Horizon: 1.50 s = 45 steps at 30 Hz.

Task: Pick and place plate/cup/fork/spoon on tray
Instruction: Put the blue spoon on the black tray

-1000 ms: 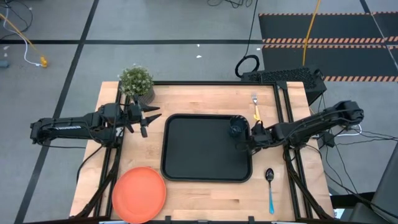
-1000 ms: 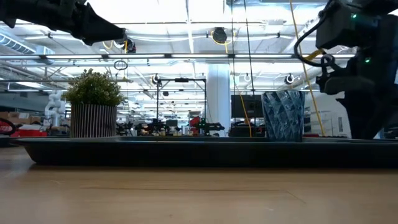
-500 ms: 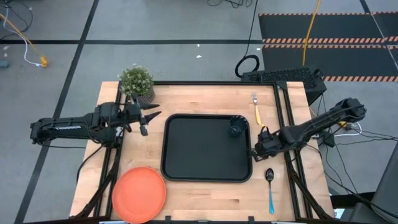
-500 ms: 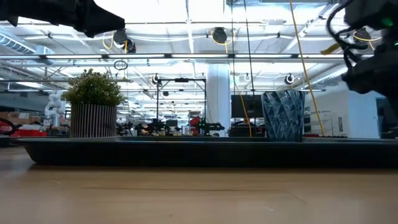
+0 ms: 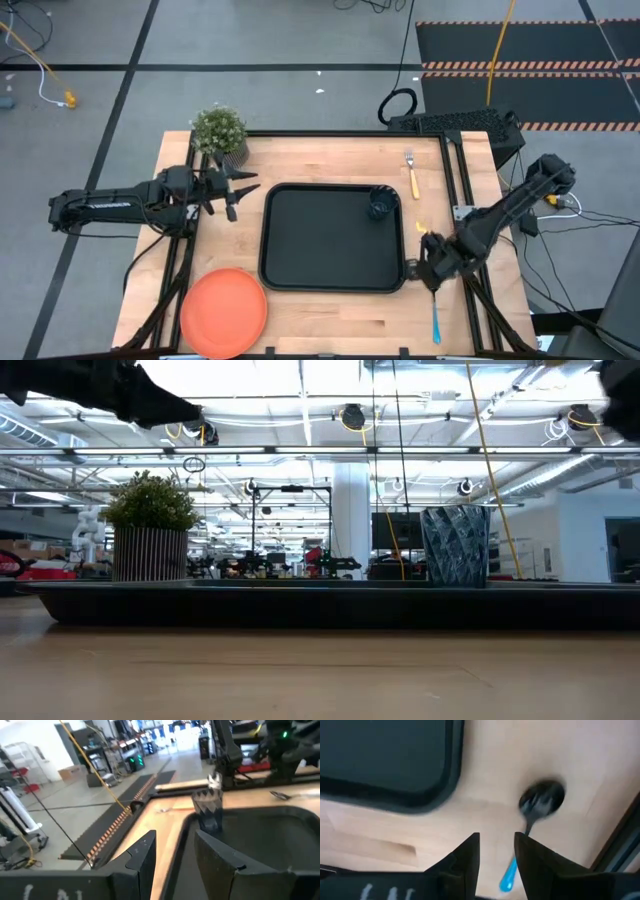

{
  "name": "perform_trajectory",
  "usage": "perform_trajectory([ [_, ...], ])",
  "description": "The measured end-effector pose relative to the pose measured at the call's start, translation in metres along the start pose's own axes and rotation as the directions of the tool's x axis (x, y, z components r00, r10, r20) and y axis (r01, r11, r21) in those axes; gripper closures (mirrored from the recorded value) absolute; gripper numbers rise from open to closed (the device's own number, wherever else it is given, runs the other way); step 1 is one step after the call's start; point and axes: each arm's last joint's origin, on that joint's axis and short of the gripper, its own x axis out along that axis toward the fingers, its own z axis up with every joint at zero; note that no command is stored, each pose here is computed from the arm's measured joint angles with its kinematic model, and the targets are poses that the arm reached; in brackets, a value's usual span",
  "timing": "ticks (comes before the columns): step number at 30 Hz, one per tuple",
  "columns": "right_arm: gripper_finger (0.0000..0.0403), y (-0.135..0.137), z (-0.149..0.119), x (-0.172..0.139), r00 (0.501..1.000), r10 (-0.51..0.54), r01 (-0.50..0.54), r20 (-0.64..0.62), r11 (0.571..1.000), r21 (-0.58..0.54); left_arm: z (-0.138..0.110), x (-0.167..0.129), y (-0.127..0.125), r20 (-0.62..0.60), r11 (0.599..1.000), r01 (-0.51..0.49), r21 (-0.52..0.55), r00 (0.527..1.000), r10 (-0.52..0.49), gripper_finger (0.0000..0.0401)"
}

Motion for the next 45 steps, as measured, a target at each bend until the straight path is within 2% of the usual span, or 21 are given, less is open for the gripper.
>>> perform_trajectory([
  [3, 0.0291, 0.006, -0.02, 0.012, 0.999, -0.04, 0.04, 0.006, 0.998, 0.05, -0.005, 0.0, -0.002, -0.041, 0.999, 0.052, 0.005, 0.998, -0.051, 0.0265],
  [6, 0.0291, 0.013, -0.037, 0.028, 0.994, -0.106, 0.108, -0.028, 0.993, 0.053, -0.008, 0.0, -0.004, -0.068, 0.995, 0.101, 0.001, 0.993, -0.101, 0.0265],
  [12, 0.0291, 0.029, -0.053, 0.052, 0.984, -0.178, 0.178, 0.011, 0.983, 0.036, -0.008, -0.001, -0.006, -0.063, 0.988, 0.151, -0.014, 0.986, -0.152, 0.0265],
  [22, 0.0291, 0.012, -0.064, 0.07, 0.943, -0.328, 0.328, 0.062, 0.945, -0.004, -0.01, -0.001, -0.006, -0.084, 0.987, 0.155, -0.049, 0.984, -0.158, 0.0265],
  [30, 0.0291, 0.01, -0.062, 0.074, 0.938, -0.311, 0.316, 0.149, 0.949, -0.01, -0.012, -0.001, -0.007, -0.107, 0.985, 0.156, -0.076, 0.981, -0.164, 0.0265],
  [45, 0.0291, 0.013, -0.067, 0.101, 0.929, -0.322, 0.332, 0.18, 0.943, -0.027, -0.016, -0.002, -0.008, -0.145, 0.982, 0.156, -0.107, 0.975, -0.171, 0.0265],
])
